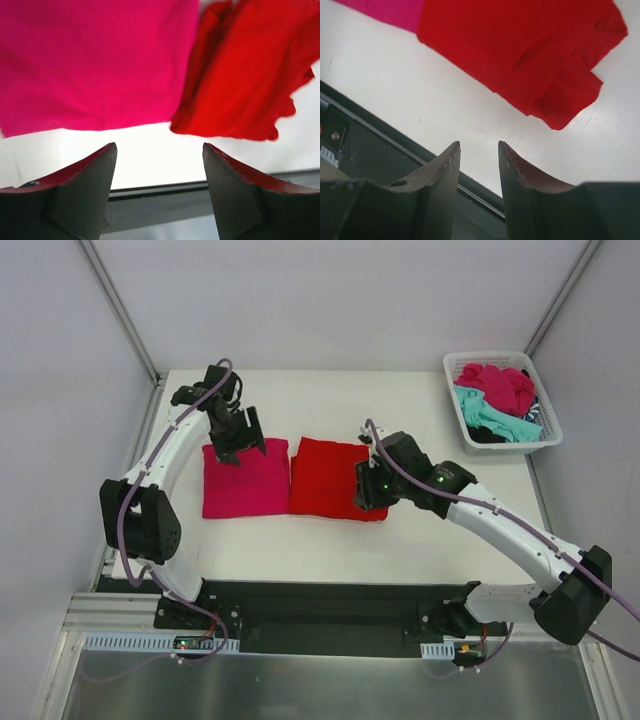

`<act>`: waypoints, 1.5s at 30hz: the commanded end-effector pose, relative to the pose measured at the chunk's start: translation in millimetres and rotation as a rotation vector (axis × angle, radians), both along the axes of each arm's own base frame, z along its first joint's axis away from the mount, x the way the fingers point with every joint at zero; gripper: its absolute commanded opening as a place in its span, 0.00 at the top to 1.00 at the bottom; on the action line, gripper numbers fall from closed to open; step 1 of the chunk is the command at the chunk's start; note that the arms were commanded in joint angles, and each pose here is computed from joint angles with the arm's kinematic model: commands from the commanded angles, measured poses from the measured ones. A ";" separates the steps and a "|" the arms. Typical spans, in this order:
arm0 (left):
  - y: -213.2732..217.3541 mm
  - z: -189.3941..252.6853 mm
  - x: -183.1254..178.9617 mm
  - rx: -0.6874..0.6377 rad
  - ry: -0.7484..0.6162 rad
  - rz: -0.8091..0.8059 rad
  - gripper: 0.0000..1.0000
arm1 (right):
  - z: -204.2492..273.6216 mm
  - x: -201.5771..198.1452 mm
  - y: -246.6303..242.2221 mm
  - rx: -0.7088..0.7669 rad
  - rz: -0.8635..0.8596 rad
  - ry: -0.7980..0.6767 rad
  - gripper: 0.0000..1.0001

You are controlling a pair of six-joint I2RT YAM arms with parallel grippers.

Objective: Fold and stack the t-shirts

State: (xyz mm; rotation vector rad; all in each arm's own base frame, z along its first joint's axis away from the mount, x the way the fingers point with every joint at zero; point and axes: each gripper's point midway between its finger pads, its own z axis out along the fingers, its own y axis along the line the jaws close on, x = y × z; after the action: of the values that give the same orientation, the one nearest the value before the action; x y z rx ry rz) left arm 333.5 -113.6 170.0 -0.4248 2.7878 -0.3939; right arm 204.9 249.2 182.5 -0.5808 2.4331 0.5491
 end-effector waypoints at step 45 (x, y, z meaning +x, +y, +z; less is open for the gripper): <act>-125.6 -118.3 38.3 -0.314 0.077 -0.152 0.33 | -39.3 107.1 -64.1 0.399 -0.250 0.186 0.60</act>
State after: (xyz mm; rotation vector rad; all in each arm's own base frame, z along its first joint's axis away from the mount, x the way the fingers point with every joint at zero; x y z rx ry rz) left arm 346.4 -230.2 41.7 -0.2835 2.9137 -0.8228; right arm 295.3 180.0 130.2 -0.0362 2.4812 0.9417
